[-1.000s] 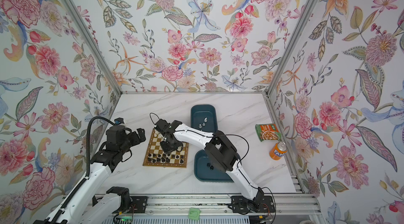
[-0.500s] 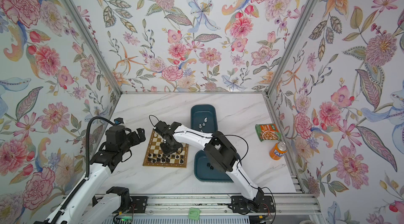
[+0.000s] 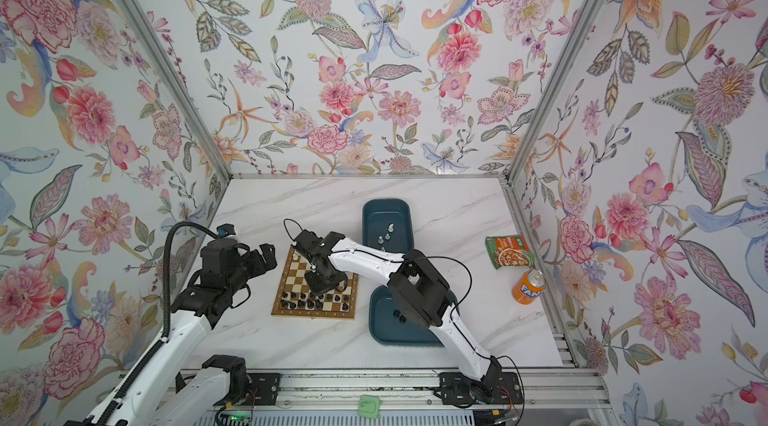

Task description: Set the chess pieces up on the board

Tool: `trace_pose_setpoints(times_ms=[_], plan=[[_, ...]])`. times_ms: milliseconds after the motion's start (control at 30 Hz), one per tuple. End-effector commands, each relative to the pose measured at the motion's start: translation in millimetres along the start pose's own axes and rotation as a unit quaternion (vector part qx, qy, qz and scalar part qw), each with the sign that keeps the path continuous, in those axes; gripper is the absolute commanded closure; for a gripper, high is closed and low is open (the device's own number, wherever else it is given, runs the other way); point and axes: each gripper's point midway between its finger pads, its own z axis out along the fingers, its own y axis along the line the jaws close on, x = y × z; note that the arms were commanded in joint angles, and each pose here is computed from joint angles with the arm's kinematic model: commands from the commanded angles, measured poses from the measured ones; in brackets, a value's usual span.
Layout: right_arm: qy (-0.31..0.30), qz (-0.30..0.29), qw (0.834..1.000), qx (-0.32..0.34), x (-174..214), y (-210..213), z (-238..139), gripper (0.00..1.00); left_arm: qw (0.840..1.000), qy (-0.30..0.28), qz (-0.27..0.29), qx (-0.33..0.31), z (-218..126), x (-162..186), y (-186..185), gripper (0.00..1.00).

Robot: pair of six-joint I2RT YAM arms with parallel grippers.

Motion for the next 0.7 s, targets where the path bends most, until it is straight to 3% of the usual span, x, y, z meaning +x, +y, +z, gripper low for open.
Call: trace_pose_setpoints(times_ms=[0,367,667], plan=[[-0.015,-0.007,1.0,0.01,-8,-5,-8,0.8,1.0,-0.008,0.002,-0.004,1,-8,1,0.01],[-0.065,0.012,0.998,-0.005,-51,-28,-40,0.76,0.999,-0.031,0.004,0.004,8,-36,-11,0.01],[-0.114,0.02,0.993,0.013,-53,-54,-113,0.74,0.999,-0.034,-0.017,0.034,20,-44,-27,0.01]])
